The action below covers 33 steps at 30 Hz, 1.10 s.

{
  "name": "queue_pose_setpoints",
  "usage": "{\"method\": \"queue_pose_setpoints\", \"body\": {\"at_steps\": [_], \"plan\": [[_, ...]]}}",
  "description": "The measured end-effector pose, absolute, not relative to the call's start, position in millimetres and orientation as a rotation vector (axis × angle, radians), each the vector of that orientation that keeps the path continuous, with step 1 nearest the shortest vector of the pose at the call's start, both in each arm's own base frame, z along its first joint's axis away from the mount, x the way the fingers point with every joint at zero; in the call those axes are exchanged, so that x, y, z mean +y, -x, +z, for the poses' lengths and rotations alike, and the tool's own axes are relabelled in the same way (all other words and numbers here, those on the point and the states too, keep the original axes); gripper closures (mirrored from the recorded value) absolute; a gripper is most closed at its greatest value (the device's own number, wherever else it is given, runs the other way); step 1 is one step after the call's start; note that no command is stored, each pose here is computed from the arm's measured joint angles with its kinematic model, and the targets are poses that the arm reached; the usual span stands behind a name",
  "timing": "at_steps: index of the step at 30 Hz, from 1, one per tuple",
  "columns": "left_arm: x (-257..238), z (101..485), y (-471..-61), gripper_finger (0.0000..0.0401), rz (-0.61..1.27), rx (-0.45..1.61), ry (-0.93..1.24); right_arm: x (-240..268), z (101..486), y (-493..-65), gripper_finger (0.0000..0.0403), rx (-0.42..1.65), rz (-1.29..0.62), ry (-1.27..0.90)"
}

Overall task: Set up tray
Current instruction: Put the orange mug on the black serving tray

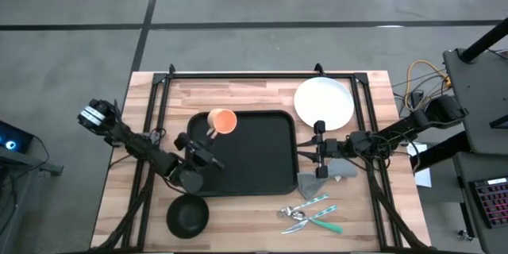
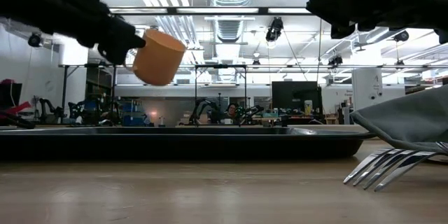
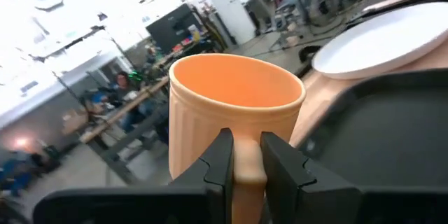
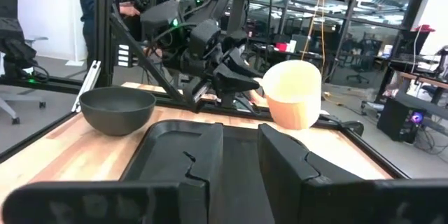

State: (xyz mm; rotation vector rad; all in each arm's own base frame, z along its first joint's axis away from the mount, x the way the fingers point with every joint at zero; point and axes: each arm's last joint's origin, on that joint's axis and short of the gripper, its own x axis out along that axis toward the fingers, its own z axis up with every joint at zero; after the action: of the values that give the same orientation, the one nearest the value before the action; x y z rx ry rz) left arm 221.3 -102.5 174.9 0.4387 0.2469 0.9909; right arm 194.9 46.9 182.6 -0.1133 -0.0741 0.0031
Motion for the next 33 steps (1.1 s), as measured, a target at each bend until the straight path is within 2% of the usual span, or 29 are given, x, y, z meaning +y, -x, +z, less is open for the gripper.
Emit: {"method": "queue_pose_setpoints", "body": {"at_steps": [4,11,16,18,20,22,25,28,30,33], "plan": [[-104,190,-231,0.0368,1.01,0.282,-0.496,47,183,-195,0.0317,-0.074,0.005,0.107],[-110,213,-244,0.0369,0.973,0.267,-0.456,47,180,-195,0.0324,-0.042,0.009,0.075],[-110,221,-258,0.0369,0.773,0.28,-0.363,47,175,-195,0.0333,-0.001,0.018,0.055],[-105,223,-266,0.0369,0.622,0.384,-0.249,48,176,-195,0.0334,-0.003,0.023,0.051],[-92,224,-268,0.0369,0.582,0.586,-0.109,48,176,-195,0.0334,-0.006,0.028,0.054],[-81,219,-262,0.0369,0.743,0.711,-0.09,48,176,-195,0.0333,-0.007,0.035,0.06],[-84,217,-245,0.0369,0.978,0.649,-0.176,49,178,-196,0.0329,-0.015,0.041,0.08],[-97,219,-238,0.0369,1.026,0.499,-0.19,49,181,-198,0.0325,-0.022,0.041,0.081],[-100,215,-240,0.0369,1.047,0.379,-0.12,50,182,-199,0.0322,-0.025,0.041,0.084],[-102,204,-240,0.0369,1.058,0.333,-0.071,50,184,-201,0.0319,-0.018,0.042,0.09]]}}
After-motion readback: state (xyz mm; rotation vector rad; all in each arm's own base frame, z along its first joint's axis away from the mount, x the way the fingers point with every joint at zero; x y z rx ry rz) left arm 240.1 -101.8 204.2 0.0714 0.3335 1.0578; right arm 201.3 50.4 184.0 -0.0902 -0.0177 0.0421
